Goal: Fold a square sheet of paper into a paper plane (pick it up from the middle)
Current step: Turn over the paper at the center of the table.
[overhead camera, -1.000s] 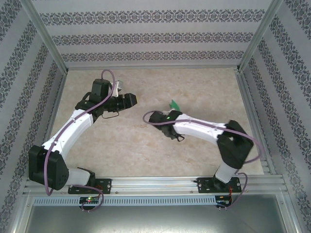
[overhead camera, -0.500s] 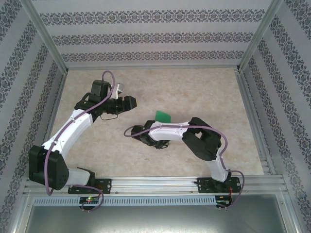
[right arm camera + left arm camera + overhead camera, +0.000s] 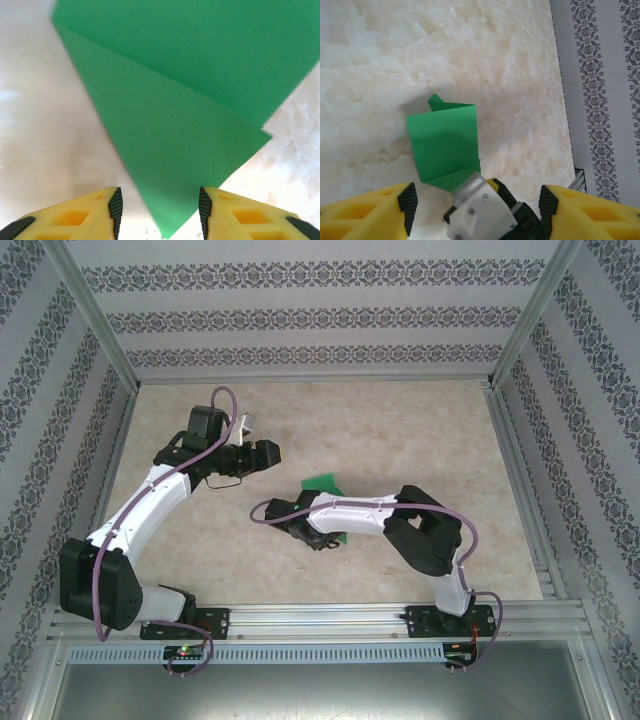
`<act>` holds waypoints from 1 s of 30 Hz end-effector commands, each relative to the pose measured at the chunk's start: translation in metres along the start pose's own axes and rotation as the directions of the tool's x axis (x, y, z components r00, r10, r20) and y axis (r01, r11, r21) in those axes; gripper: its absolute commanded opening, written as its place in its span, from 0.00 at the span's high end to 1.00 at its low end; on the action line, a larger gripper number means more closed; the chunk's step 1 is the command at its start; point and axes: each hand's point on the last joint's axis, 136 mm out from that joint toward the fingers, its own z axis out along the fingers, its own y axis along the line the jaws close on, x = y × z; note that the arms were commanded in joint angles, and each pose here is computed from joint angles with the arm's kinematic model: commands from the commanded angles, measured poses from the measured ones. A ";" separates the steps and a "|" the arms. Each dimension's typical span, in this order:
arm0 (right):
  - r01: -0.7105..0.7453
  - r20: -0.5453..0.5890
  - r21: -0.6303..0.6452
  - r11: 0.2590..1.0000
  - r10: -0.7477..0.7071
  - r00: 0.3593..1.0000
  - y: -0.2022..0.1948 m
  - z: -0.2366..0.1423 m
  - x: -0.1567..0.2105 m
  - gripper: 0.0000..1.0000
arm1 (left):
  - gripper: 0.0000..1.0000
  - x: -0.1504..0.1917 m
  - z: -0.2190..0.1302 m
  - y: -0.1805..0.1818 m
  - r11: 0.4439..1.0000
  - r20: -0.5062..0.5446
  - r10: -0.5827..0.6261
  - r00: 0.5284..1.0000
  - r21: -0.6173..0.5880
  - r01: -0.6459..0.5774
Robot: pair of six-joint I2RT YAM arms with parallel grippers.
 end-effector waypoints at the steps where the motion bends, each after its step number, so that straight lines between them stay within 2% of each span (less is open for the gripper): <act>1: -0.034 0.070 -0.076 0.997 0.039 0.997 -0.003 -0.027 -0.006 0.52 | 0.32 0.000 0.000 0.003 1.000 -0.017 0.005 1.000 -0.001 -0.005; 8: -0.096 0.182 -0.278 0.956 0.150 0.972 -0.014 -0.060 -0.017 0.50 | 0.32 0.007 0.009 0.014 1.000 -0.032 -0.025 0.999 -0.005 0.025; 12: -0.157 0.172 -0.465 0.872 0.263 0.949 -0.018 -0.060 -0.026 0.59 | 0.32 0.014 0.017 0.019 0.999 -0.049 -0.047 0.998 0.005 0.047; 17: -0.196 0.143 -0.630 0.752 0.360 0.922 -0.021 -0.058 -0.045 0.73 | 0.32 0.017 0.028 0.023 0.998 -0.063 -0.062 0.996 0.015 0.063; 22: -0.193 0.102 -0.680 0.707 0.351 0.931 -0.013 -0.050 -0.050 0.84 | 0.32 0.024 0.041 0.026 0.998 -0.095 -0.063 0.993 0.016 0.065; 30: -0.269 0.017 -0.627 0.731 0.358 0.934 -0.024 -0.001 -0.040 0.94 | 0.31 0.034 0.060 0.021 0.999 -0.139 -0.041 0.989 0.025 0.045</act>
